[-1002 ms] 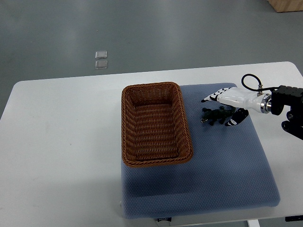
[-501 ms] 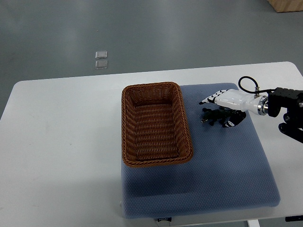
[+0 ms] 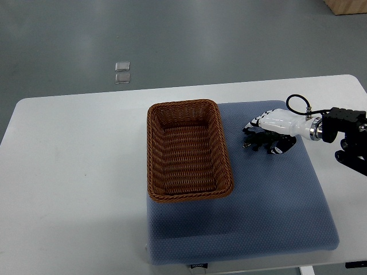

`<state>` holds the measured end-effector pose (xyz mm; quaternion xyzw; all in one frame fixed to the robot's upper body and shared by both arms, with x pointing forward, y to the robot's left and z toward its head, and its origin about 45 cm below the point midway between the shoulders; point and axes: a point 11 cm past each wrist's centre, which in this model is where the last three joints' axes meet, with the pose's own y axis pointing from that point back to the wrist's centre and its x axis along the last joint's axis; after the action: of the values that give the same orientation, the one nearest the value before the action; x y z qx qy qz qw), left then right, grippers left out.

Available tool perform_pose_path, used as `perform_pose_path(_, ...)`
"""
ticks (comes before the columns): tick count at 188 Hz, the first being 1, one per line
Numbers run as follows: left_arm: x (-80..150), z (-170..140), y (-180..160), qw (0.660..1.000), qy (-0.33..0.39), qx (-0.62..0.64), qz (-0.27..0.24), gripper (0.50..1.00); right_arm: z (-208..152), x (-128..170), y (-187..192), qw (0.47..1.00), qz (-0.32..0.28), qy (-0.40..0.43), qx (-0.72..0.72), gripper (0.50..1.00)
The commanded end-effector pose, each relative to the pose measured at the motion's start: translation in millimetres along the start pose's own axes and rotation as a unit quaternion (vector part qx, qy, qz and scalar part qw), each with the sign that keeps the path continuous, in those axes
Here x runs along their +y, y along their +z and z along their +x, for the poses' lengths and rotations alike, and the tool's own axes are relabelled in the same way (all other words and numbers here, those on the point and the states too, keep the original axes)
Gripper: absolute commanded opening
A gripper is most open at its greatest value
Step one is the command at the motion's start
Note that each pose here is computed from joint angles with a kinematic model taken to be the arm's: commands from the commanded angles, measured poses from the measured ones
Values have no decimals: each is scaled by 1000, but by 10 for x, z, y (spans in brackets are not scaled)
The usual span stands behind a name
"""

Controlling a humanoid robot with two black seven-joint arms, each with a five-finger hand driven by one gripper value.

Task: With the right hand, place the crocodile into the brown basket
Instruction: 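Close the right hand's fingers around the crocodile's body, then lift the crocodile with the right hand and carry it over the basket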

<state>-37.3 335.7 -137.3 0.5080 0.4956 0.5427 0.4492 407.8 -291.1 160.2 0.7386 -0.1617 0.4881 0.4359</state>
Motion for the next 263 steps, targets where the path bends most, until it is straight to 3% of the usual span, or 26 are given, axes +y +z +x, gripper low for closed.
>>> perform_pose_path(1,0,0,0,1000,0,0,0,1000,4,0,12,1000,-2,3,1,727)
perform_pose_path(14,0,0,0,1000,0,0,0,1000,0,-25,-6,1000,0,4,2,672)
perform_pose_path(40,0,0,0,1000,0,0,0,1000,-40,-26,-6,1000,-1,-3,4,611)
perform_pose_path(66,0,0,0,1000,0,0,0,1000,-51,-20,4,1000,-2,0,8,500)
perform_pose_path(127,0,0,0,1000,0,0,0,1000,20,43,91,1000,-13,19,16,500)
perform_pose_path(176,0,0,0,1000,0,0,0,1000,533,91,150,997,-12,64,46,500)
perform_pose_path(212,0,0,0,1000,0,0,0,1000,961,21,-75,992,26,96,74,500)
perform_pose_path(263,0,0,0,1000,0,0,0,1000,1196,-95,-429,985,79,121,91,500)
